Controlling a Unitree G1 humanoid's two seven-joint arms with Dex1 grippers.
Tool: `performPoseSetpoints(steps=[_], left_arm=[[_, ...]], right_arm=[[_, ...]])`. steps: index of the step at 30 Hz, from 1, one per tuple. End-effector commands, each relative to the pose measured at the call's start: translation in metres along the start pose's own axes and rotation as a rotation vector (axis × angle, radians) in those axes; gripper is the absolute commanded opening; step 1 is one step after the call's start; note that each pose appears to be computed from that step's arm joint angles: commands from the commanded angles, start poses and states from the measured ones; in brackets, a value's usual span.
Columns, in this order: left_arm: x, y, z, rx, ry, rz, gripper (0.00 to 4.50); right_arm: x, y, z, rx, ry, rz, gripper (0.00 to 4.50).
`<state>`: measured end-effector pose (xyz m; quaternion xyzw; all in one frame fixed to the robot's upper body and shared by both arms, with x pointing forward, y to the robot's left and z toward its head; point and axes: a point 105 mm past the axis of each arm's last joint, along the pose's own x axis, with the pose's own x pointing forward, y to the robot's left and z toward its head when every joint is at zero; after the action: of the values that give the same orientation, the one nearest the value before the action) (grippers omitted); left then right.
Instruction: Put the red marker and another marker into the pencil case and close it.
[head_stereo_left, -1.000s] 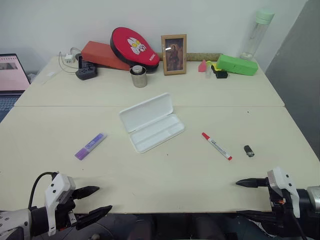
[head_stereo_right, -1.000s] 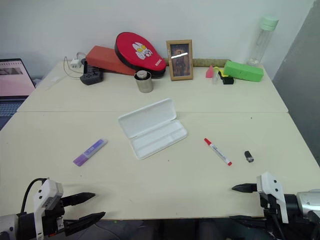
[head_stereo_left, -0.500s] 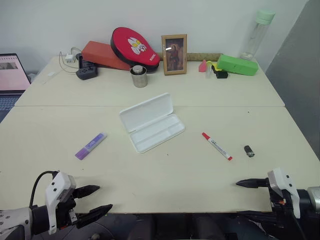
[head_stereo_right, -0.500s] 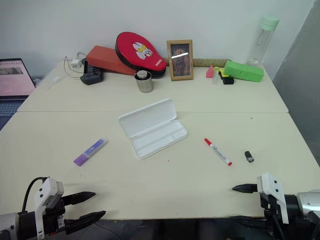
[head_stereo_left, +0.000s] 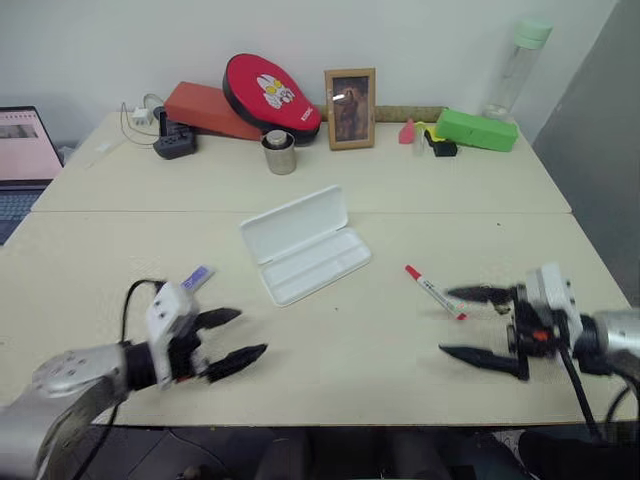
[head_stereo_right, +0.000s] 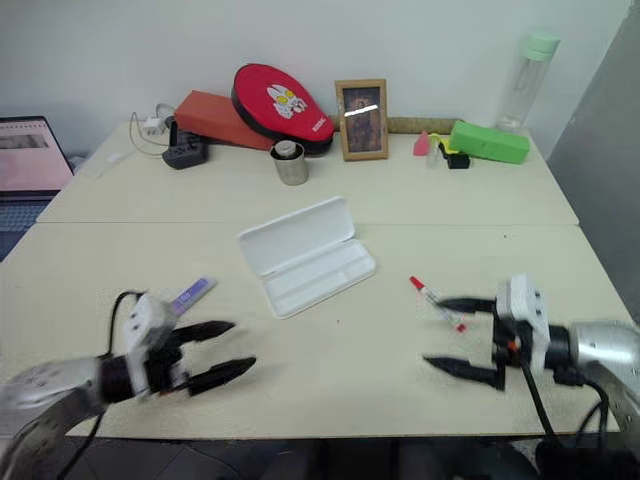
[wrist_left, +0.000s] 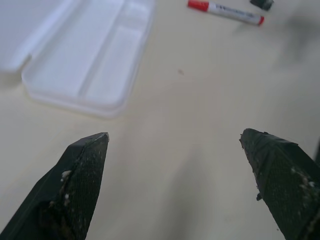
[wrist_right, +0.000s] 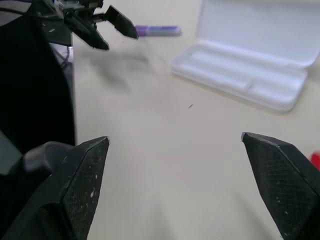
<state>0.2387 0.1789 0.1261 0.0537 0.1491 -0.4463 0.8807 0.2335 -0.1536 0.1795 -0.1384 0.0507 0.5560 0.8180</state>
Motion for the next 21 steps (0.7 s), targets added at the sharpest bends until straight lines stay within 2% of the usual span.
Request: performPoseSetpoints(steps=[1,6,12,16,21], left_arm=[[0.022,0.006,0.009,0.003,-0.025,0.011,4.5],[0.057,0.008,0.018,0.031,-0.039,-0.038,4.5],[0.084,0.009,0.014,0.081,-0.002,-0.066,4.5],[0.102,0.02,0.003,0.108,0.078,-0.006,4.5],[0.115,0.015,-0.001,0.096,0.102,-0.02,4.5]], right_arm=[[0.008,-0.009,0.005,0.006,-0.002,-0.06,4.45],[0.019,-0.015,0.015,-0.024,-0.032,-0.123,4.45],[0.02,-0.012,0.014,-0.026,-0.015,-0.142,4.45],[0.018,-0.012,0.016,-0.031,-0.017,-0.156,4.45],[0.02,-0.012,0.016,-0.029,-0.021,-0.164,4.45]])
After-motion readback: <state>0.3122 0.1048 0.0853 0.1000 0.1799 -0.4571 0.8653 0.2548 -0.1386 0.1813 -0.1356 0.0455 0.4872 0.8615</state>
